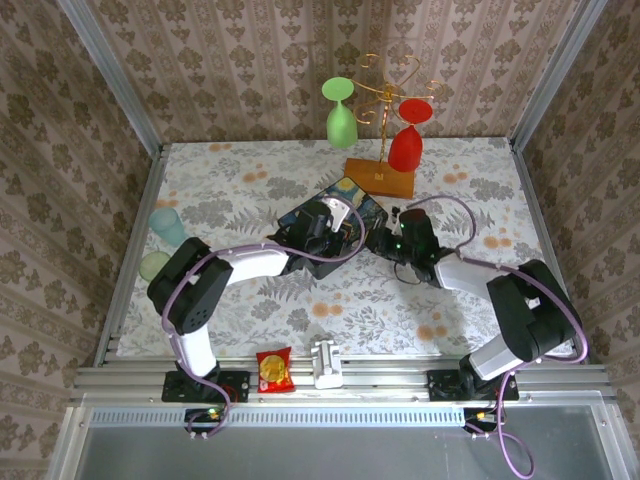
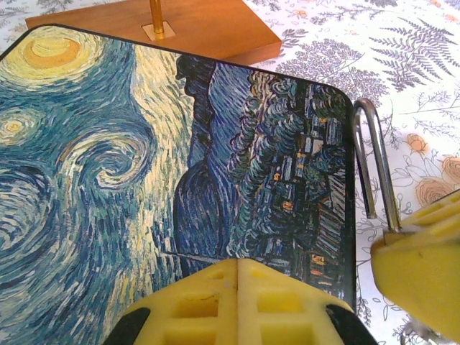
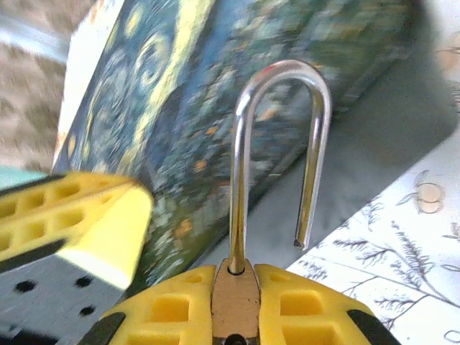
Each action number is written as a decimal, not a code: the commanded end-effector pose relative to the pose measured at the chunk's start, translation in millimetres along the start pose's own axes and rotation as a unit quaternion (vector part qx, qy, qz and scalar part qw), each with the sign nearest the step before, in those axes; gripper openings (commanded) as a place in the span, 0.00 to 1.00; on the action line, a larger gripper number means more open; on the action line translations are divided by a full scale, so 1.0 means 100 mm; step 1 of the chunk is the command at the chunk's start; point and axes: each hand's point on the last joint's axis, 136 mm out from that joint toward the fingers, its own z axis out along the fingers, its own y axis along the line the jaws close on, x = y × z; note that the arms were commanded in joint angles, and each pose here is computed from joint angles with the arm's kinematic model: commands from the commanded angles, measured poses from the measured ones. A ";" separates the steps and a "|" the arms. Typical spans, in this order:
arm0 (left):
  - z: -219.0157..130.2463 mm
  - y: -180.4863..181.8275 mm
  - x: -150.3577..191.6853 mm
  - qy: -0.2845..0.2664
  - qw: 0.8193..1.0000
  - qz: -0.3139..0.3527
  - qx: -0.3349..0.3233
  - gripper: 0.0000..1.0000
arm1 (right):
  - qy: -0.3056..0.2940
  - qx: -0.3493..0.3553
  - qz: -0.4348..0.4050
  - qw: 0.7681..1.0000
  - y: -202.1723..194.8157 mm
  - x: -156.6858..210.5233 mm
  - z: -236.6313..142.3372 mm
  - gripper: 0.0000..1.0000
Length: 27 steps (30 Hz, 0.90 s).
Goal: Unlock a padlock with a key
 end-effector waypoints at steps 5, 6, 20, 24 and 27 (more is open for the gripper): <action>-0.19 0.45 1.07 0.203 0.977 -0.016 -0.061 0.00 | 0.248 0.030 0.030 0.968 -0.41 0.91 -0.42 0.00; -0.21 0.49 1.04 0.201 0.977 -0.016 -0.069 0.00 | 0.251 0.015 0.033 0.967 -0.37 0.90 -0.44 0.00; -0.39 0.54 0.74 0.169 0.981 0.001 -0.090 0.16 | 0.287 0.023 0.121 0.950 -0.70 0.84 -0.50 0.01; -0.44 0.51 0.72 0.161 0.984 -0.004 -0.081 0.17 | 0.292 0.050 0.130 0.946 -0.85 0.85 -0.50 0.00; -0.46 0.50 0.71 0.157 0.985 -0.005 -0.077 0.19 | 0.292 0.083 0.130 0.944 -0.99 0.85 -0.54 0.06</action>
